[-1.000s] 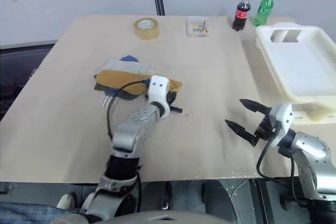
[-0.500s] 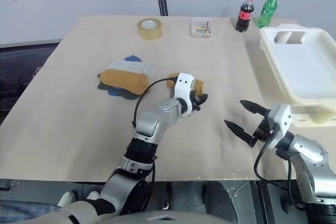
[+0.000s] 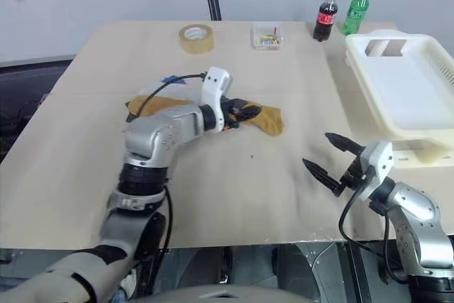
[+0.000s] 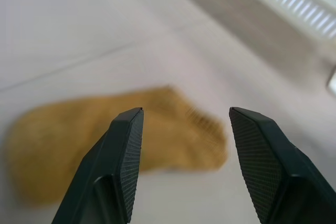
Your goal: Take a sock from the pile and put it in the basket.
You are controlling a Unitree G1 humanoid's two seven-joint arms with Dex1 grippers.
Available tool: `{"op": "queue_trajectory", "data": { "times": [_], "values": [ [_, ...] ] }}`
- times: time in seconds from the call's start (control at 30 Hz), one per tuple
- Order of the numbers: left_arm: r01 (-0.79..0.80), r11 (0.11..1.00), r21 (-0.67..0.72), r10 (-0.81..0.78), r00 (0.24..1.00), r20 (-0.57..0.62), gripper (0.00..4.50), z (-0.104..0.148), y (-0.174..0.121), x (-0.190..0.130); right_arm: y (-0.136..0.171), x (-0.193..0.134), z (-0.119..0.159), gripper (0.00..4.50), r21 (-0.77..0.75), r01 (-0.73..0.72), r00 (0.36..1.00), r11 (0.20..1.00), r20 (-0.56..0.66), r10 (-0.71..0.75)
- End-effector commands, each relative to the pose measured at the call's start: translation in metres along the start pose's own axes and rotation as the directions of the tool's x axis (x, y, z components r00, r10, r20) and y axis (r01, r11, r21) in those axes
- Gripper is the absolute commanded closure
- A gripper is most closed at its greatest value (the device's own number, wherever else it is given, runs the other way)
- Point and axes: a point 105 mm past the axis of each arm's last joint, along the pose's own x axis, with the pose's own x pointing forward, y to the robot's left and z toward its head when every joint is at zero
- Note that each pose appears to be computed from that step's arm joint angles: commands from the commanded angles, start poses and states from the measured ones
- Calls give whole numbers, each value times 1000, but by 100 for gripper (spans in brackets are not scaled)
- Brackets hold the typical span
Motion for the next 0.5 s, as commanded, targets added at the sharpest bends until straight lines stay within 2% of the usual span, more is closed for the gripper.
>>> {"op": "queue_trajectory", "data": {
  "times": [0.03, 0.17, 0.3, 0.37, 0.5],
  "values": [
    [23, 994, 109, -31, 997, 74, 175, 17, 4, -4, -3, 8, 9, 0, -3, 17, 1000, 1000, 24, -17],
    [66, 971, 231, -97, 987, 125, 175, 14, 8, -20, -13, 29, -2, 0, 41, 96, 994, 995, -63, -93],
    [132, 927, 351, -192, 971, 141, 175, -4, 5, -44, -23, 53, -14, 0, 54, 185, 971, 981, -163, -174],
    [208, 904, 374, -286, 944, 165, 175, -13, -6, -64, -27, 69, -19, 0, 91, 211, 963, 973, -189, -191],
    [183, 915, 360, -263, 947, 187, 175, -28, 0, -77, -29, 94, -31, 0, 152, 243, 945, 958, -259, -199]
  ]
}}
